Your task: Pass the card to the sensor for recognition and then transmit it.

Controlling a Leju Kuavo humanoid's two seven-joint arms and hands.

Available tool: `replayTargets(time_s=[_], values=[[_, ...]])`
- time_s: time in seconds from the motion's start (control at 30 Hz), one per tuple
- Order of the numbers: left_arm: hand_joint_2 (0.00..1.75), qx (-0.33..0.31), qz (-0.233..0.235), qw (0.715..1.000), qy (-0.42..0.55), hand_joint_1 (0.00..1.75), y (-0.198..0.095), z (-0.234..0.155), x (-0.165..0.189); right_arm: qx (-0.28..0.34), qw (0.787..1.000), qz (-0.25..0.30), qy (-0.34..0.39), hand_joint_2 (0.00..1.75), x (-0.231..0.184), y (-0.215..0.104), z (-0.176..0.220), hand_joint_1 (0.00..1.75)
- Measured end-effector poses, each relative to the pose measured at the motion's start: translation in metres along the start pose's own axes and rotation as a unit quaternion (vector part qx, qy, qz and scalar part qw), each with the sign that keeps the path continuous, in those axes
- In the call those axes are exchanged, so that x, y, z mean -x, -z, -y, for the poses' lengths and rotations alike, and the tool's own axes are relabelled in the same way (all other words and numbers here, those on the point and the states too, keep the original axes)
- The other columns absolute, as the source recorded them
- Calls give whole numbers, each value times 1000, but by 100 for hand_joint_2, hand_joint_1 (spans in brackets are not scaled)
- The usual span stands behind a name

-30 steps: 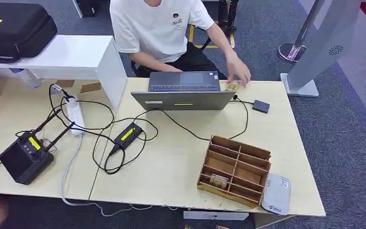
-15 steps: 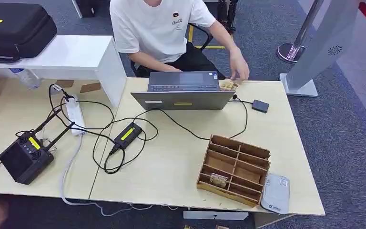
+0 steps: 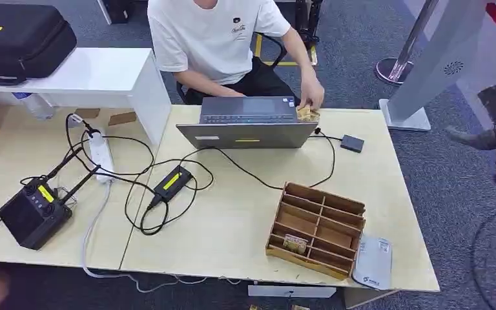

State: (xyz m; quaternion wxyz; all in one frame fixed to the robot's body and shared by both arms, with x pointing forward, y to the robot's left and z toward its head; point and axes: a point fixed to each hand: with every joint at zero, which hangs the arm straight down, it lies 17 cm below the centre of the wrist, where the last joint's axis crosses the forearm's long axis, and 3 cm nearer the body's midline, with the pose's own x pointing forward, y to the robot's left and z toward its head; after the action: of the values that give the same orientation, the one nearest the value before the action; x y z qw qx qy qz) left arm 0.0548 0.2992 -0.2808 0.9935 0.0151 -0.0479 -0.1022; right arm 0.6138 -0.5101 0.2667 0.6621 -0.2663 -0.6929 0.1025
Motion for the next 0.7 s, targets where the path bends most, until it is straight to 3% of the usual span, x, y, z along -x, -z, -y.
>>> replayTargets(time_s=[0.1, 0.17, 0.57, 0.7], values=[[175, 4, -1, 1000, -3, 0, 0, 2, 1, -36, 994, 47, 94, 175, -54, 4, -44, 0], [175, 4, 1, 1000, -4, 0, 0, 3, 1, -52, 990, 66, 116, 175, -82, 3, -68, 0], [175, -9, 70, 997, 16, 0, -1, -2, -20, -89, 983, 161, 0, 175, -175, -21, -159, 0], [175, 6, 72, 997, 15, 0, -2, 4, -20, -20, 976, 192, -102, 175, -188, -23, -152, 0]])
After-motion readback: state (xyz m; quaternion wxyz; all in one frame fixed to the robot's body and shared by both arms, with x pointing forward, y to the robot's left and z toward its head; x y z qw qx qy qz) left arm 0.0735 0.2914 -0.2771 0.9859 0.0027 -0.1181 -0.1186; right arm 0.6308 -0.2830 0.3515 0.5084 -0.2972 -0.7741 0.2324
